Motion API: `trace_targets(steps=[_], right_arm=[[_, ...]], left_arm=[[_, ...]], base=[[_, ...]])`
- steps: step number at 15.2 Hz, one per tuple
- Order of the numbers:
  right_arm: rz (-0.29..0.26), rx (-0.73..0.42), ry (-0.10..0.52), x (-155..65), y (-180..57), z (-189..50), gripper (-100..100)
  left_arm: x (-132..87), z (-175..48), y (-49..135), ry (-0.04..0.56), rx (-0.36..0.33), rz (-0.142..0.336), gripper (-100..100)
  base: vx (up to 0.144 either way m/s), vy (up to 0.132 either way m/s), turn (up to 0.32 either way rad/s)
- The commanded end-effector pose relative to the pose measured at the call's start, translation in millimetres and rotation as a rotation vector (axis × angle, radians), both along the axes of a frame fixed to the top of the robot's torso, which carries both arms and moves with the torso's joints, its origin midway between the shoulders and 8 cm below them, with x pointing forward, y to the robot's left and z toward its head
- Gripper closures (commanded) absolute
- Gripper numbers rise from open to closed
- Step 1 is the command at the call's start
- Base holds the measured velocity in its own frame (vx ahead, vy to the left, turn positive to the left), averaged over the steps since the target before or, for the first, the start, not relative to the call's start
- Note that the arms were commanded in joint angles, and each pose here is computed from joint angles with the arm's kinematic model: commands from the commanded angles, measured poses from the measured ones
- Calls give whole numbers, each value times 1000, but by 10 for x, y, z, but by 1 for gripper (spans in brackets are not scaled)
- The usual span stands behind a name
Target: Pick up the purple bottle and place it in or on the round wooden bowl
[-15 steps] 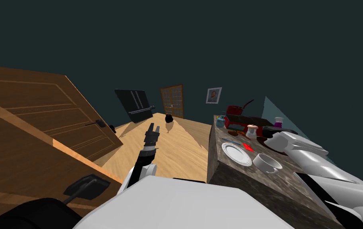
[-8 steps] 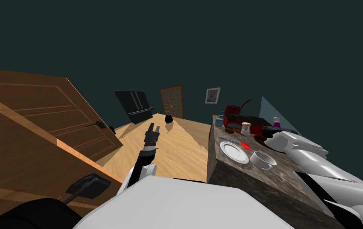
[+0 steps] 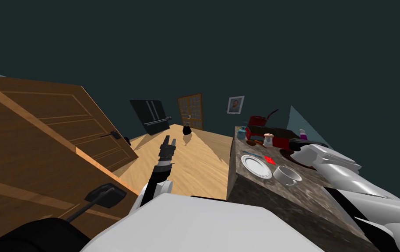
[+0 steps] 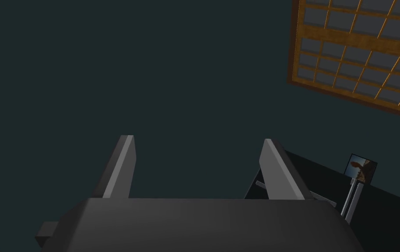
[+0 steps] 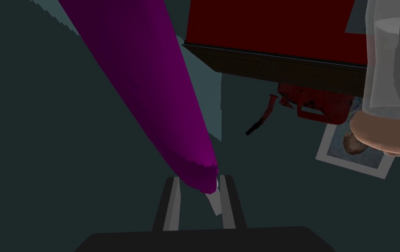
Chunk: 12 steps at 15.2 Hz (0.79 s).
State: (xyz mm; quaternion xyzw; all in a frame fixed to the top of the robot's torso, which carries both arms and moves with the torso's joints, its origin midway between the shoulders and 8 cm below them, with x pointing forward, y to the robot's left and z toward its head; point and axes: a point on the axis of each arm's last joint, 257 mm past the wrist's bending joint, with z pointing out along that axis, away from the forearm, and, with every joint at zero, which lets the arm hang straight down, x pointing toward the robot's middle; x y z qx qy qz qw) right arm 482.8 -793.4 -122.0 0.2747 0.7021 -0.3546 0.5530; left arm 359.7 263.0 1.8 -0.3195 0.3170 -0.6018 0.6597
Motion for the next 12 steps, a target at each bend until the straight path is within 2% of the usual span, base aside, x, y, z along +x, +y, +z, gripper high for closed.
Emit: trace_targets(steps=[1, 4, 12], right_arm=[[-9, 8, -2, -14, -29, 8, 100], [-15, 16, -5, -16, -45, 12, 100], [-30, 41, -15, -20, -79, 13, 100]], left_arm=[[0, 0, 0, 0, 0, 0, 0], [0, 0, 0, 0, 0, 0, 0], [0, 0, 0, 0, 0, 0, 0]], base=[[-52, -86, 35], [-72, -130, 52], [-85, -132, 124]])
